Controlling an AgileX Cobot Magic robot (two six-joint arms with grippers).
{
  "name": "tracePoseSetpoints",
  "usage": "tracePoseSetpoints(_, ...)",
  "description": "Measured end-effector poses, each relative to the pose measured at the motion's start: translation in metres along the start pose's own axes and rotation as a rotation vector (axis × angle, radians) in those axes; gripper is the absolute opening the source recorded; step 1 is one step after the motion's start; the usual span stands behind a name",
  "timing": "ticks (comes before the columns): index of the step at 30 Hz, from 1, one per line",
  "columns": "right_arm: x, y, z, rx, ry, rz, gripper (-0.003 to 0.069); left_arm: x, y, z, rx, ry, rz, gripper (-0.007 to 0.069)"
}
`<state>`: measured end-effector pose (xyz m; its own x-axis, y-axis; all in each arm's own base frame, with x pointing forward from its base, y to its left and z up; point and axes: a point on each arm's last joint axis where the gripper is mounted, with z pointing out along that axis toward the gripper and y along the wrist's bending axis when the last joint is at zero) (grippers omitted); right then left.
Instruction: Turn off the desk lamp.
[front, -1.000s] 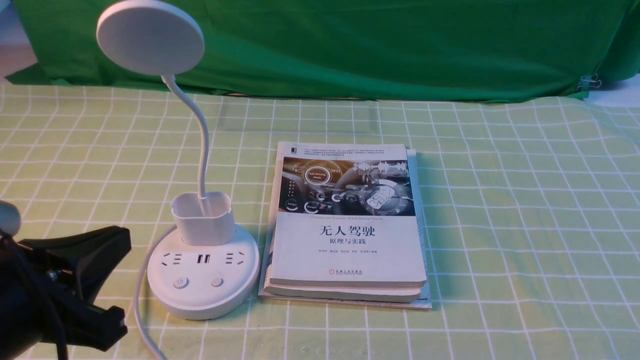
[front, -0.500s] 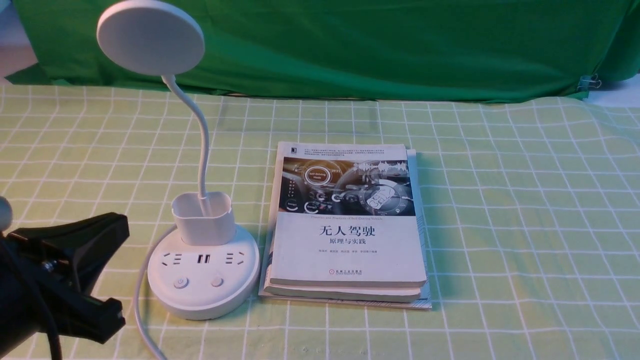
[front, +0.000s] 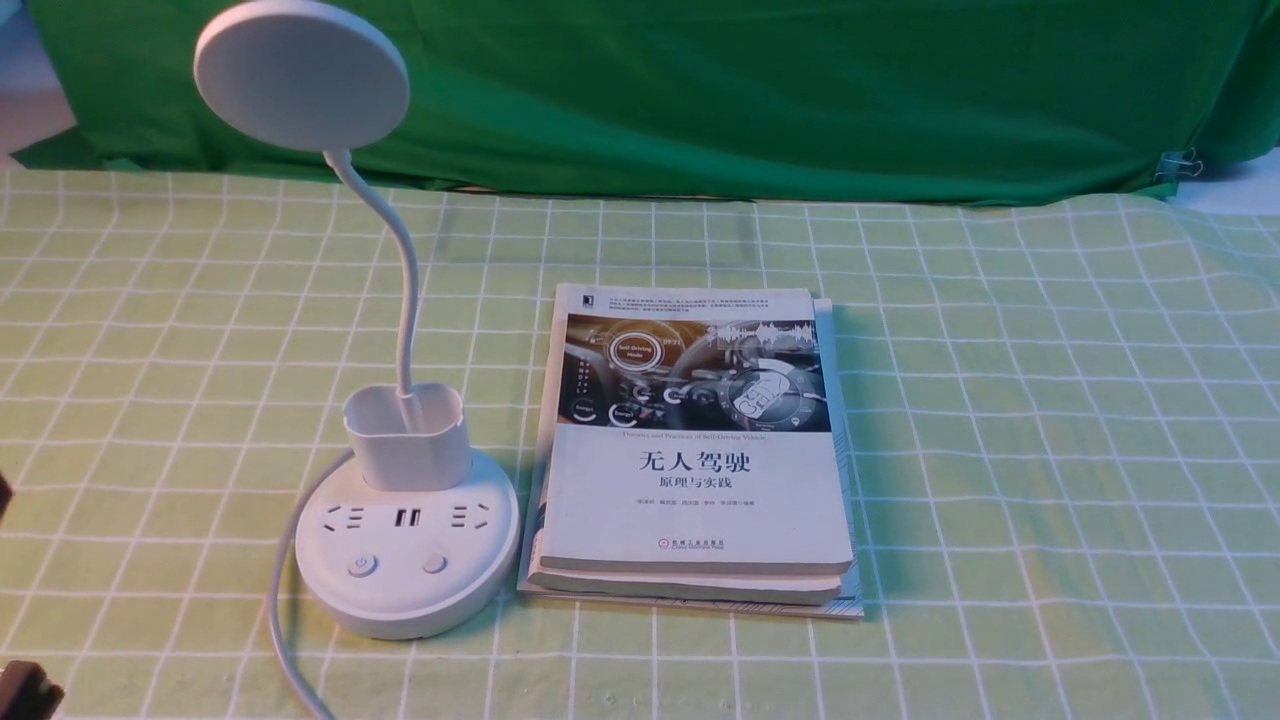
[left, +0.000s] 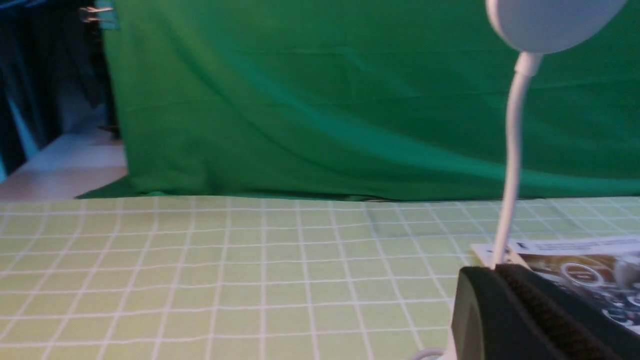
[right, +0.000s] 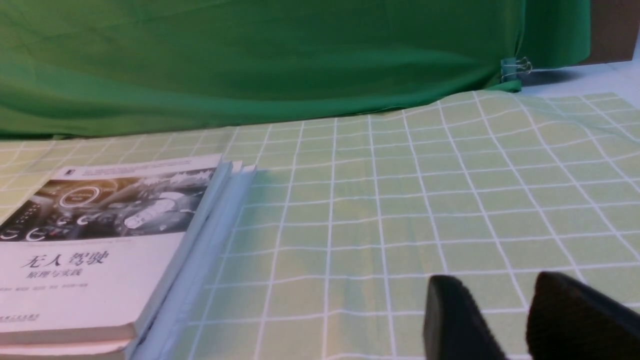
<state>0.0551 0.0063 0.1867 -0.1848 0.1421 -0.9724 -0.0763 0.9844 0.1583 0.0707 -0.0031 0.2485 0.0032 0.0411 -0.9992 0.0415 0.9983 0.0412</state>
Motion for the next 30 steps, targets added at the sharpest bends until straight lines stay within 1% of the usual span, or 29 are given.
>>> tracePoseSetpoints(3,0.000,0.000,0.000,0.000,0.000,0.001,0.0238,0.011,0.003,-0.006,-0.049,-0.016,-0.004,0.0001)
tracePoseSetpoints(8,0.000,0.000,0.000,0.000,0.000,0.000,0.0238,0.038,0.003,-0.011,-0.074,-0.006,-0.018,0.0001)
tracePoseSetpoints(10,0.000,0.000,0.000,0.000,0.000,0.000,0.0238,0.042,0.002,-0.012,-0.074,-0.003,-0.024,0.0001)
tracePoseSetpoints(14,0.000,0.000,0.000,0.000,-0.003,0.001,0.0238,0.056,0.000,-0.015,-0.049,0.129,-0.056,0.0001)
tracePoseSetpoints(19,0.000,0.000,0.000,0.000,-0.001,0.001,0.0238,0.058,-0.001,-0.015,-0.044,0.148,-0.031,0.0001)
tracePoseSetpoints(30,0.000,0.000,0.000,0.000,-0.001,0.001,0.0238,0.058,-0.001,-0.015,-0.043,0.149,-0.030,0.0001)
